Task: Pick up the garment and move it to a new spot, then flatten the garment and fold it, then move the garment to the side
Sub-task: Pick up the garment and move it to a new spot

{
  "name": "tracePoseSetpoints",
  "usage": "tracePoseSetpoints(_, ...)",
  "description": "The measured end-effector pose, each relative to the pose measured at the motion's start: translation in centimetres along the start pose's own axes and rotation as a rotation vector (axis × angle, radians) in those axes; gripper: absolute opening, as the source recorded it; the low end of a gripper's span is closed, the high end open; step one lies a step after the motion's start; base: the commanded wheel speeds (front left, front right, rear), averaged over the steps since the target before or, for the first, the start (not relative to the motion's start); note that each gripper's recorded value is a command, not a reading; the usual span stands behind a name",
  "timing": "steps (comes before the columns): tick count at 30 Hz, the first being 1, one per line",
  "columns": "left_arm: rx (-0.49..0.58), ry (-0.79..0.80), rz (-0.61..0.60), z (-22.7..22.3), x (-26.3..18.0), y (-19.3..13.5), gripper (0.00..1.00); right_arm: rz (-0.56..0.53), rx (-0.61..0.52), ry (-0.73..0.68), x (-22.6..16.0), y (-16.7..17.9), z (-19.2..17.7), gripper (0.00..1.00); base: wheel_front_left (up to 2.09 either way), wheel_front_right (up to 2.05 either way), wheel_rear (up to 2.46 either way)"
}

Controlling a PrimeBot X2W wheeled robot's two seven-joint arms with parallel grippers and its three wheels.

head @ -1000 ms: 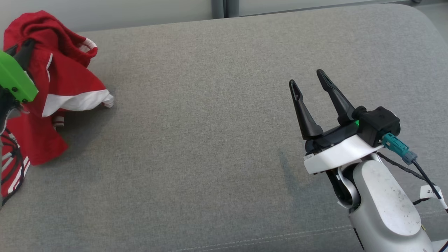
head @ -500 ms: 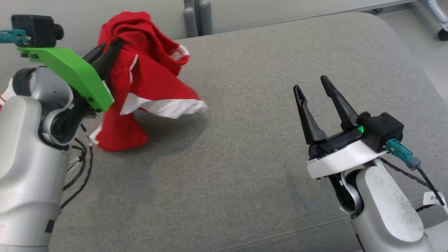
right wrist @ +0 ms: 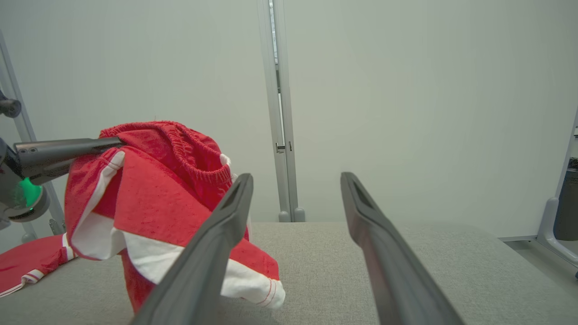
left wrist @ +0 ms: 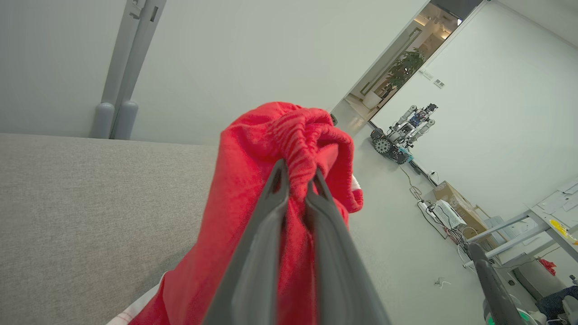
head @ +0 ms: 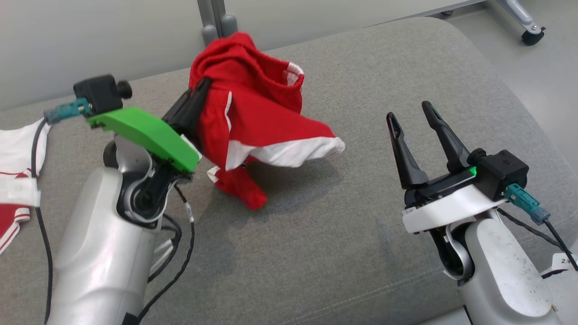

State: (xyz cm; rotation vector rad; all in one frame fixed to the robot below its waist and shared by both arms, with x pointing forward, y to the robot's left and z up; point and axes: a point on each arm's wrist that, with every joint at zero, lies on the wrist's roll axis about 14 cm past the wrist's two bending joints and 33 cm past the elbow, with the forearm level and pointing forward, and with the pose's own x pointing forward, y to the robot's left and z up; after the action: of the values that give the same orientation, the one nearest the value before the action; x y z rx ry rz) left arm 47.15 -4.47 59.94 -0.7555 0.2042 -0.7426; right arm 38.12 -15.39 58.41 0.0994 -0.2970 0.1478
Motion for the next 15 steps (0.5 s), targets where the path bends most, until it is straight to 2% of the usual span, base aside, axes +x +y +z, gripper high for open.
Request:
tracePoseSetpoints(3,-0.018,0.05,0.115,-2.7,-1.7,4.1,0.0,-0.009,-0.005,0.004,-0.1,-0.3,-0.1,1.0,0.0,0.0,0.0)
tracePoseSetpoints(6,0.053,0.119,0.26,-5.0,-4.8,9.3,0.0,-0.015,-0.003,0.012,-0.2,-0.5,-0.4,1.0,0.0,0.0,0.0)
tracePoseSetpoints(9,0.114,0.151,0.371,-6.1,-7.3,12.8,0.0,-0.02,-0.001,0.03,-0.4,-0.6,-1.0,1.0,0.0,0.0,0.0)
tracePoseSetpoints(10,0.116,0.144,0.397,-6.1,-7.8,13.5,0.03,-0.018,-0.001,0.031,-0.3,-0.6,-1.1,1.0,0.0,0.0,0.0)
tracePoseSetpoints(13,0.138,0.138,0.432,-6.3,-8.5,14.4,0.22,-0.007,-0.002,0.036,-0.1,-0.3,-1.4,1.0,0.0,0.0,0.0)
tracePoseSetpoints(15,0.158,0.135,0.452,-6.4,-9.0,14.9,0.41,0.002,0.0,0.039,0.0,0.0,-1.5,1.0,0.0,0.0,0.0)
